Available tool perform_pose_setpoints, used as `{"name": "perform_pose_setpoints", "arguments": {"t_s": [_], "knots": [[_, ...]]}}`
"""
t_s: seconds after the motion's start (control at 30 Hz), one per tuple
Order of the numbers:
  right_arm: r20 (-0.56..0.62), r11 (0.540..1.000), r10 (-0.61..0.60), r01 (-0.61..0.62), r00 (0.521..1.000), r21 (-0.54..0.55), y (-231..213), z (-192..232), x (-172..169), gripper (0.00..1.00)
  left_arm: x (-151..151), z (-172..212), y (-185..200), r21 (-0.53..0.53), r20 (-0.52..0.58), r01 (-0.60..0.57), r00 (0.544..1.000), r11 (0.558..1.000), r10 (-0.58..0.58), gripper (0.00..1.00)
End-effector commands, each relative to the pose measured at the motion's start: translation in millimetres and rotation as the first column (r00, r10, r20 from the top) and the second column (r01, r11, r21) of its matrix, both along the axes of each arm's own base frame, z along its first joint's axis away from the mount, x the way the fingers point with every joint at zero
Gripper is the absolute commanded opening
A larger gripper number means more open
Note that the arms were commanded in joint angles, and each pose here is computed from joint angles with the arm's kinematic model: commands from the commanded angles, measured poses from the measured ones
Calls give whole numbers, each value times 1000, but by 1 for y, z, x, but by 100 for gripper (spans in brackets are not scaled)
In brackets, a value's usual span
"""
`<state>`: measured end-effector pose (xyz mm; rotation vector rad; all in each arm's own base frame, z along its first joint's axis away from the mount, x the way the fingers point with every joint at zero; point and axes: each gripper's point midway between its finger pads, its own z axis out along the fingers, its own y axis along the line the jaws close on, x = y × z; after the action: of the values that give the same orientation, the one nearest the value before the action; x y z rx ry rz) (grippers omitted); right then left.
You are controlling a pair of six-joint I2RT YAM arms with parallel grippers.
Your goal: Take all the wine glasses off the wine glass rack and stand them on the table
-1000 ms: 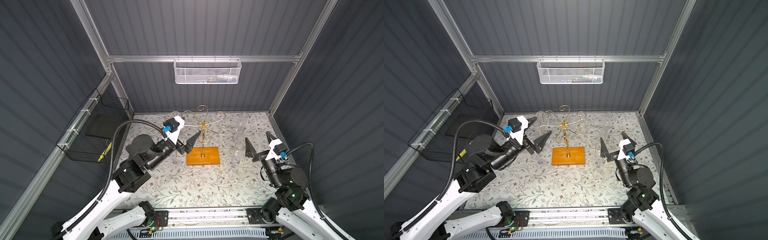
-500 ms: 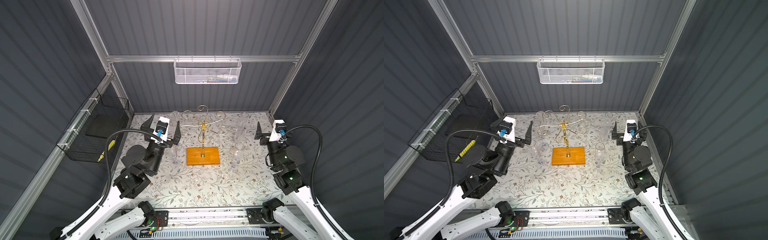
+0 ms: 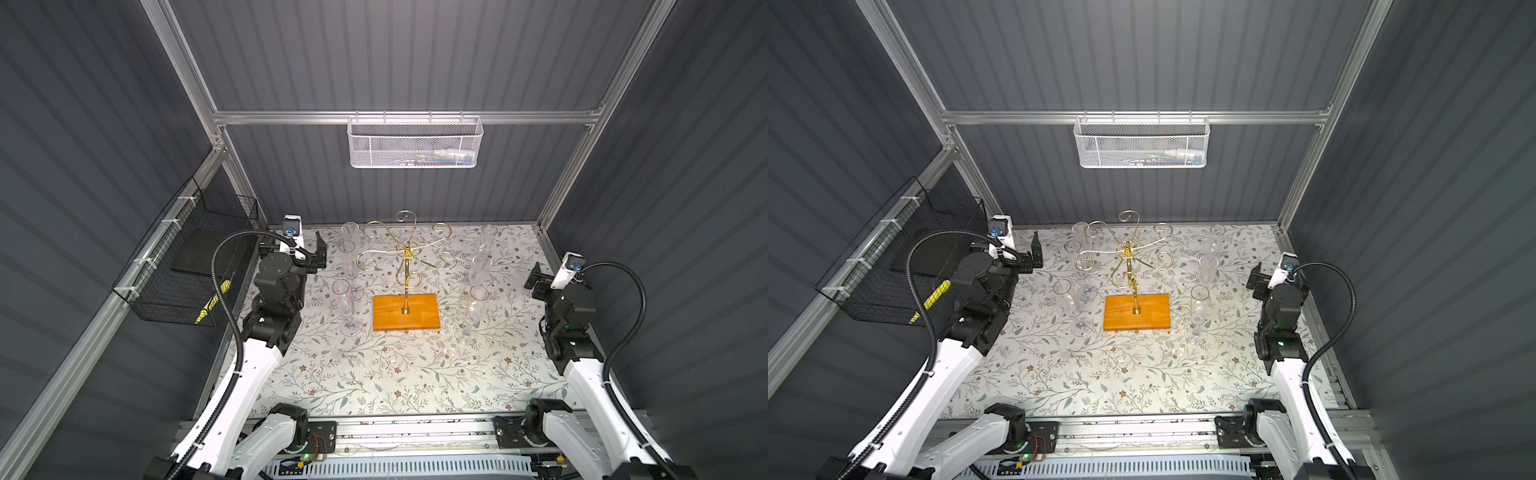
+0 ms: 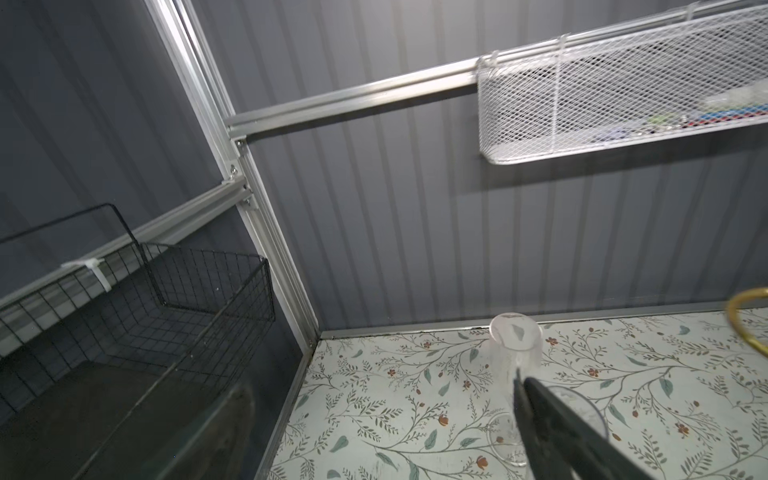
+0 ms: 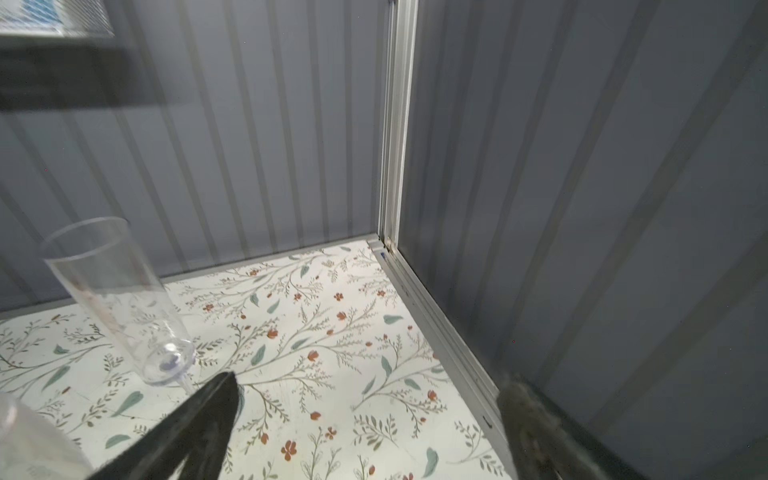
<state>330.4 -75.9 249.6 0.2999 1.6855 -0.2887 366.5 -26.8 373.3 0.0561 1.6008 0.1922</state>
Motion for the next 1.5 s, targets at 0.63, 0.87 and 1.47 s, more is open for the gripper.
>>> {"name": "perform_pose_setpoints", "arguments": {"t_s": [0.63, 0.87, 1.47], "knots": [[-35, 960, 252, -246, 967, 133, 40, -108, 36, 99, 23, -254, 24, -137, -269, -21, 963, 990, -16, 100], [-80, 965, 238, -226, 968, 136, 39, -132, 48, 99, 39, -300, 18, -132, -296, 12, 954, 991, -51, 100], [-64, 965, 241, -231, 969, 125, 41, -130, 52, 99, 53, -311, 16, -126, -375, 12, 925, 992, -59, 100]]}}
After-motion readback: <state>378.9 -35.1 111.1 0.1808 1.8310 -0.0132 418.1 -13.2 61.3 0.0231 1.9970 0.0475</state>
